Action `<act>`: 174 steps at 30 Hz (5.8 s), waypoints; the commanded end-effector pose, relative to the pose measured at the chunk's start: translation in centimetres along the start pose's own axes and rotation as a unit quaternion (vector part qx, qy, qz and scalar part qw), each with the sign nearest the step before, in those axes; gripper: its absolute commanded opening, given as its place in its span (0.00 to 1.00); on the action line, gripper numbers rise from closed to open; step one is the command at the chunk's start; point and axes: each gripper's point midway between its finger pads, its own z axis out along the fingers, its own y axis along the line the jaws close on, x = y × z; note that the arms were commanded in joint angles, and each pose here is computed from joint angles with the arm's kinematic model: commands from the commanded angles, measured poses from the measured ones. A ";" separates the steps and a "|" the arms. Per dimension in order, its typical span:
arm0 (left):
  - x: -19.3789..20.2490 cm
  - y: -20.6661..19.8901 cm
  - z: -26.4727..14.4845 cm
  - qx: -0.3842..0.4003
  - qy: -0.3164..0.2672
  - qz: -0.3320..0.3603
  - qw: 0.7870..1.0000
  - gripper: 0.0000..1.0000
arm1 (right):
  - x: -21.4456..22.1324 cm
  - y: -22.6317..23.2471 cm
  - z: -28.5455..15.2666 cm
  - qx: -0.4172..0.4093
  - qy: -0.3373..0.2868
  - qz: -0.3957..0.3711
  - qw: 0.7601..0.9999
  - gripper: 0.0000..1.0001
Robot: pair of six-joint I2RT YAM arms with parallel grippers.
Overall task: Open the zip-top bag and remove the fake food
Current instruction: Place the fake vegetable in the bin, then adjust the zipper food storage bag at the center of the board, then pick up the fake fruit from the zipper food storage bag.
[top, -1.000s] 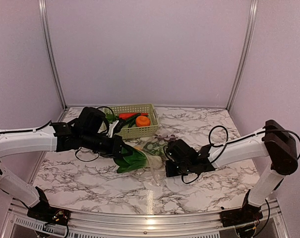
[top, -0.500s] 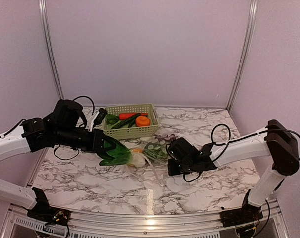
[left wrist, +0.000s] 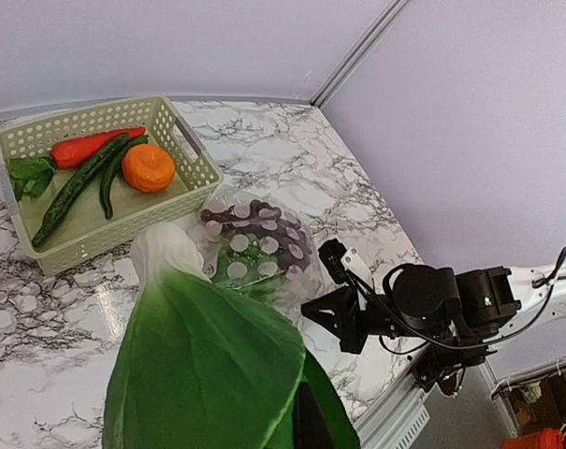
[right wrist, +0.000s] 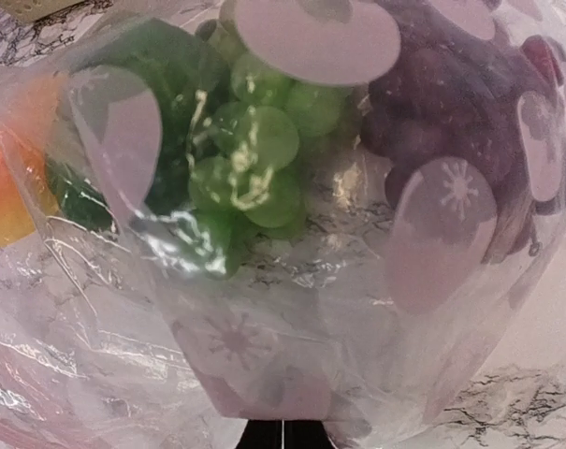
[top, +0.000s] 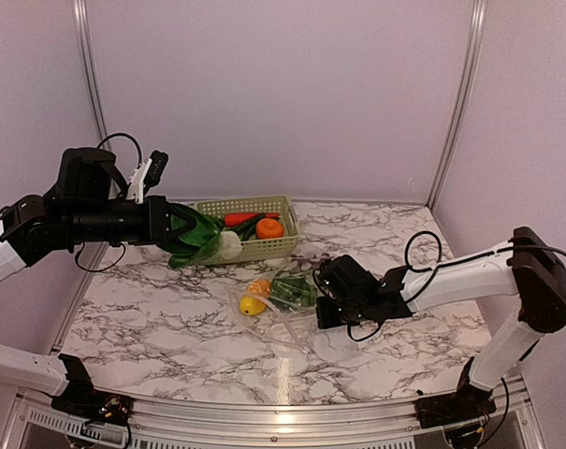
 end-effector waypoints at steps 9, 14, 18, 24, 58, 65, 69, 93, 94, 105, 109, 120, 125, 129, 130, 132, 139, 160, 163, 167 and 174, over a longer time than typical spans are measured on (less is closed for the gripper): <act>-9.1 1.9 3.9 -0.003 -0.078 0.010 0.997 0.00 | -3.1 0.9 -3.3 -0.030 -0.039 -0.001 0.999 0.32; -11.7 3.2 7.7 0.011 -0.077 0.009 0.997 0.00 | -4.2 1.3 -4.7 -0.041 -0.059 -0.001 0.997 0.51; -13.5 5.0 11.2 0.030 -0.094 -0.010 0.995 0.00 | -5.3 1.4 -6.2 -0.048 -0.081 0.003 0.996 0.65; -14.7 7.9 18.7 0.077 -0.069 -0.027 0.994 0.00 | -6.6 1.5 -7.9 -0.045 -0.093 -0.007 0.995 0.72; -16.2 20.7 17.1 -0.082 -0.068 -0.058 0.993 0.58 | -5.8 2.4 -9.8 -0.064 -0.097 -0.092 0.989 0.80; -13.9 18.1 14.6 -0.088 -0.070 -0.069 0.991 0.57 | -4.9 7.5 -8.6 -0.082 -0.091 -0.181 0.976 0.75; -11.8 16.5 12.6 -0.083 -0.081 -0.085 0.990 0.57 | -4.1 9.9 -6.6 -0.080 -0.074 -0.214 0.971 0.69; 3.3 9.5 6.4 -0.005 -0.018 -0.126 0.992 0.53 | -2.9 15.6 -1.8 0.001 -0.059 -0.250 0.966 0.11; 4.0 9.3 6.5 0.000 -0.014 -0.130 0.991 0.53 | -3.1 16.0 -1.7 -0.004 -0.059 -0.248 0.967 0.05; 10.9 9.0 7.7 0.022 0.014 -0.170 0.985 0.41 | -4.8 20.6 -0.9 -0.088 -0.047 -0.204 0.974 0.00; 12.2 9.7 8.3 0.015 0.015 -0.186 0.982 0.38 | -5.8 21.4 -1.0 -0.124 -0.046 -0.174 0.976 0.00; 12.9 11.1 10.3 0.001 0.002 -0.217 0.976 0.29 | -7.9 24.1 -2.3 -0.188 -0.060 -0.145 0.969 0.00; 13.4 12.4 10.9 -0.016 -0.013 -0.232 0.972 0.28 | -8.2 24.8 -2.6 -0.207 -0.062 -0.137 0.967 0.00; 13.1 12.7 11.8 -0.014 -0.027 -0.235 0.971 0.28 | -8.1 24.6 -2.4 -0.214 -0.057 -0.129 0.967 0.00; 13.3 12.9 12.2 -0.018 -0.023 -0.234 0.972 0.29 | -8.0 24.6 -2.5 -0.216 -0.055 -0.129 0.966 0.00; 13.4 13.0 12.9 -0.019 -0.019 -0.233 0.972 0.30 | -8.0 24.5 -2.6 -0.217 -0.055 -0.129 0.966 0.07; 14.1 13.4 14.4 -0.015 -0.012 -0.232 0.972 0.39 | -9.0 21.0 -3.6 -0.200 -0.069 -0.108 0.971 0.40; 15.5 13.8 17.3 -0.050 0.014 -0.200 0.978 0.52 | -12.7 14.0 6.0 -0.110 -0.028 -0.083 0.990 0.15; 15.8 14.2 17.7 -0.067 0.024 -0.187 0.980 0.55 | -12.2 13.4 6.8 -0.094 -0.026 -0.094 0.991 0.12; 16.5 14.4 18.4 -0.088 0.045 -0.165 0.981 0.57 | -11.1 13.0 7.4 -0.075 -0.020 -0.109 0.991 0.10; 17.1 15.0 19.5 -0.139 0.065 -0.135 0.979 0.61 | -8.4 13.7 8.0 -0.063 -0.002 -0.136 0.989 0.05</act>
